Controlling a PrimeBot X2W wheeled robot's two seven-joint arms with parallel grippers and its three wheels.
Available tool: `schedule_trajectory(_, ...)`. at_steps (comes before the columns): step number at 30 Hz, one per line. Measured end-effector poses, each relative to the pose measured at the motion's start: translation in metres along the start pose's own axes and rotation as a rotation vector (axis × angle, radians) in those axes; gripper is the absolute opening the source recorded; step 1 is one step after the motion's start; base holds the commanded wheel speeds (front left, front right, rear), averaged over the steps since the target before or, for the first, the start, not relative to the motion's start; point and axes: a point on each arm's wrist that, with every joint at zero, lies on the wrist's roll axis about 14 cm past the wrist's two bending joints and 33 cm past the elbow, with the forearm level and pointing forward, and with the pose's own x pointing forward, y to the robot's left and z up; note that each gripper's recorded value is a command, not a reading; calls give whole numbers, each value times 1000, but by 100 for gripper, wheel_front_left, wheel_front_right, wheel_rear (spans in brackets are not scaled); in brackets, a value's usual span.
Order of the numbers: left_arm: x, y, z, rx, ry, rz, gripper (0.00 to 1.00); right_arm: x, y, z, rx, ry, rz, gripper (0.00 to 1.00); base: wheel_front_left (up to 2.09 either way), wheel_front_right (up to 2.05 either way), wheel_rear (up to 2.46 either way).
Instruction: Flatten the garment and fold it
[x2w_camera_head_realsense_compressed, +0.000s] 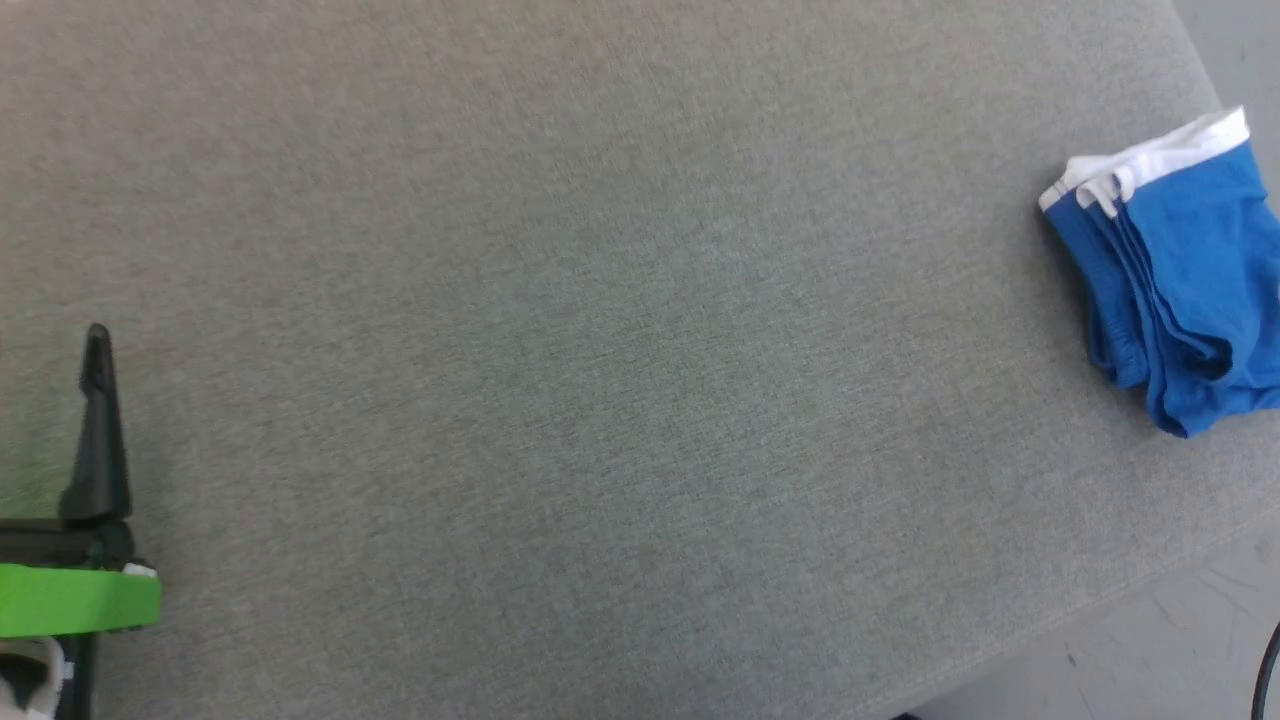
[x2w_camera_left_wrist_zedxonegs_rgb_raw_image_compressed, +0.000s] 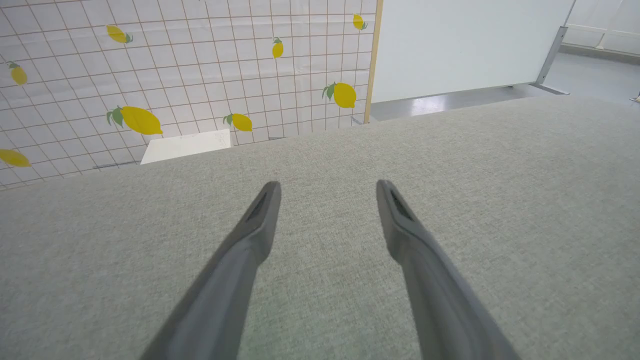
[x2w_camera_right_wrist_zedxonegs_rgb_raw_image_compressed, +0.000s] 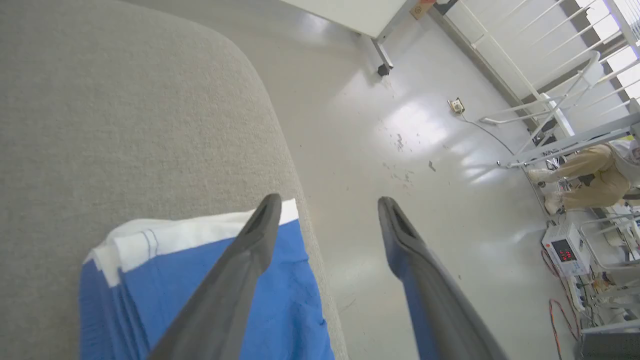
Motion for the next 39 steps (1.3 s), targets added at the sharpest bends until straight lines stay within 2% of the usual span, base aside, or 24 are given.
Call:
schedule_trajectory(5,-12,1,15,-15,-29,60,100,-25,22,85,91,-364,95,100,0,0,0)
schedule_trajectory(11,-30,0,44,-20,-94,129,100,-84,50,153,258,-688,205,100,0,0,0)
schedule_trajectory(14,-40,0,59,-16,-123,165,100,-116,66,165,342,-783,266,100,0,0,0)
schedule_trajectory(18,-55,-5,79,-12,-168,191,100,-149,70,164,433,-860,313,100,0,0,0)
schedule_trajectory(26,-86,-13,109,18,-233,233,100,-175,92,134,635,-856,440,100,0,0,0)
schedule_trajectory(33,-115,-3,111,35,-236,300,100,-183,135,109,686,-777,551,100,0,0,0)
schedule_trajectory(39,-134,6,107,36,-227,358,100,-192,163,92,672,-724,622,100,0,0,0)
